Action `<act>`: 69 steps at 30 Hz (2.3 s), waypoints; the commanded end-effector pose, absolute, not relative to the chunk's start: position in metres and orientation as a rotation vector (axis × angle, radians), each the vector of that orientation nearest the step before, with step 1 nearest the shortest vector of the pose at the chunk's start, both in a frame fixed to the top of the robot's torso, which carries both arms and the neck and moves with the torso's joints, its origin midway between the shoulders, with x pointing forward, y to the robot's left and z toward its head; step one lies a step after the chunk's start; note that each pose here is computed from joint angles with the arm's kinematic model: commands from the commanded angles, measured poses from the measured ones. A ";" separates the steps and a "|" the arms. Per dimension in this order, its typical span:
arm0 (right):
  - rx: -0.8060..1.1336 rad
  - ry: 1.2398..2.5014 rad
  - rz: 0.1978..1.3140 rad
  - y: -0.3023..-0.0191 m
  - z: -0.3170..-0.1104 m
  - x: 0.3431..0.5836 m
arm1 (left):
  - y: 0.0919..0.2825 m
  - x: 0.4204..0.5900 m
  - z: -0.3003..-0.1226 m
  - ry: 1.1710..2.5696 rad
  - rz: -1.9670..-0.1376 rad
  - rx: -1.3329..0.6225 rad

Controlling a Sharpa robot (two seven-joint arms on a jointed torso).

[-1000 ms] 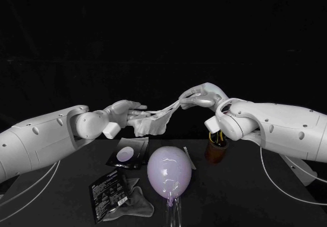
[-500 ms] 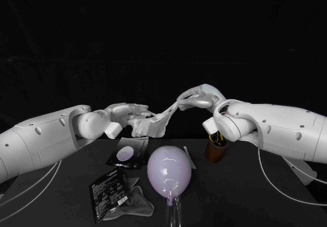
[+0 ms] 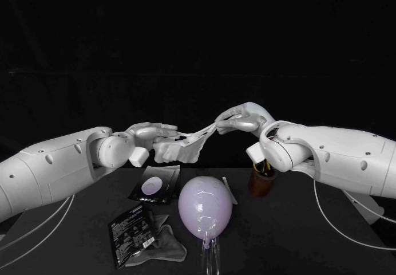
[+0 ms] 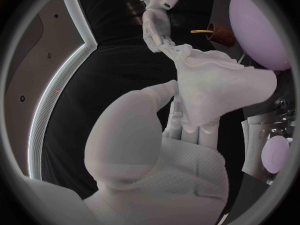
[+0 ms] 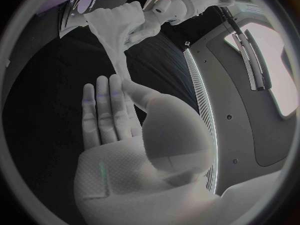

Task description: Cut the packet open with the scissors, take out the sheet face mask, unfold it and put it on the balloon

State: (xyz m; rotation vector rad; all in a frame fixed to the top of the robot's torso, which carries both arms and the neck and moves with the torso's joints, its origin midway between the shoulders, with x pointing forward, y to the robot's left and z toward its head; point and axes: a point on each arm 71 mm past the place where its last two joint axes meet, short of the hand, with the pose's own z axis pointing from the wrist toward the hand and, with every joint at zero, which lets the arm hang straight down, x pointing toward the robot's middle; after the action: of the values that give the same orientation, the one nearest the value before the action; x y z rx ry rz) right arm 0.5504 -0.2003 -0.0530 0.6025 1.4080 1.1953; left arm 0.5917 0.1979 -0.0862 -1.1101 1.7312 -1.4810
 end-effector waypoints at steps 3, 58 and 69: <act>0.605 1.432 1.193 -0.203 -0.056 0.550 | 0.203 0.596 -0.080 1.601 -1.452 -1.096; 0.728 1.326 1.230 -0.198 -0.074 0.567 | 0.201 0.598 -0.063 1.459 -1.473 -0.985; 0.660 1.340 1.220 -0.210 -0.049 0.570 | 0.199 0.593 -0.051 1.346 -1.538 -0.831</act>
State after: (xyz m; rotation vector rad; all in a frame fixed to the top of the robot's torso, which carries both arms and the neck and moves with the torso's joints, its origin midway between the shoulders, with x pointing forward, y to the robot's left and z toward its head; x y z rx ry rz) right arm 0.5704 -0.2112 -0.0517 0.7102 1.3115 1.2102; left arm 0.5950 0.2009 -0.0606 -0.9311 1.4281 -1.5009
